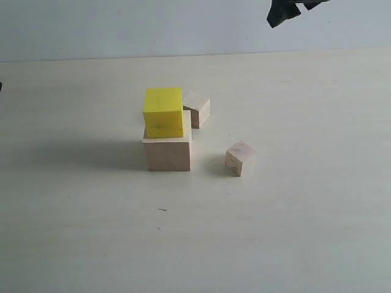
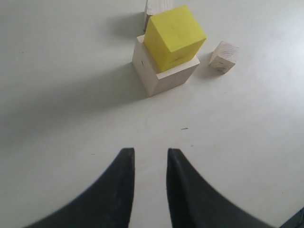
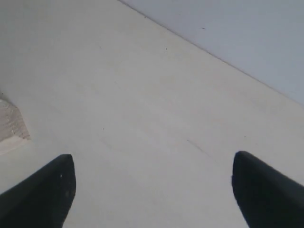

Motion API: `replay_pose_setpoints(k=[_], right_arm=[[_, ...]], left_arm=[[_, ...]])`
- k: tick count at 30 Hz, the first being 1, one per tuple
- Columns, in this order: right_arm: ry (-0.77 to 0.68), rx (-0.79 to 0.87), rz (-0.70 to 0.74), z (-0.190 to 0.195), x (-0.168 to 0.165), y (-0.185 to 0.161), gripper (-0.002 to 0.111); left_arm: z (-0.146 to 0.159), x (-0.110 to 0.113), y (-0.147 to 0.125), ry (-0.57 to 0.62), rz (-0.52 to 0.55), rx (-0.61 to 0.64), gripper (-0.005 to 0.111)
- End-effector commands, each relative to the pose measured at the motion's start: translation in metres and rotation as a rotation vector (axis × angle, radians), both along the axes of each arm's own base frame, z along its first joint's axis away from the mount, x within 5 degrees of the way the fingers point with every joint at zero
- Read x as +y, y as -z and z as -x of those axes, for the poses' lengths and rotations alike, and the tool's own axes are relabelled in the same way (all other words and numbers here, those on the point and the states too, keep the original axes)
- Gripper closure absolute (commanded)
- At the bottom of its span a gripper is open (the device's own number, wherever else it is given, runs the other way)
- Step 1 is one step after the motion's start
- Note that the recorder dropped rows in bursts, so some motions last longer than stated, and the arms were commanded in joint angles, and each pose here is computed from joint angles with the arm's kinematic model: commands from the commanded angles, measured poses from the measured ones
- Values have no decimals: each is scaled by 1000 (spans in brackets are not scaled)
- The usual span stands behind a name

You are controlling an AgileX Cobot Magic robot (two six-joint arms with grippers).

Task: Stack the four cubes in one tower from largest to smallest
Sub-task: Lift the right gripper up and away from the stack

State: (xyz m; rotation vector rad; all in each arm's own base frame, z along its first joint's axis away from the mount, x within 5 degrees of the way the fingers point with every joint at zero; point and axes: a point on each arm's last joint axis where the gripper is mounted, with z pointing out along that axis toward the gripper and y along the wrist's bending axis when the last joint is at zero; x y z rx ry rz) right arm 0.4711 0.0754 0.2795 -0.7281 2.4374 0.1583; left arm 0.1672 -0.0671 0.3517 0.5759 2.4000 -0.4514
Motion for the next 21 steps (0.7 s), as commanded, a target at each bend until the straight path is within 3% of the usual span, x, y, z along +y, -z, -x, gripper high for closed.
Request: replay_pose_setpoints(k=[1, 9, 16, 21], right_arm=[[44, 30, -111, -14, -3, 26, 25], [90, 159, -284, -28, 10, 82, 25], [113, 190, -412, -30, 18, 86, 25], [12, 170, -452, -27, 35, 82, 25]], left_arm=[[2, -2, -1, -4, 44, 15, 81], [2, -4, -2, -35, 89, 40, 81], [2, -3, -2, -37, 83, 35, 81], [1, -2, -2, -37, 70, 29, 81]])
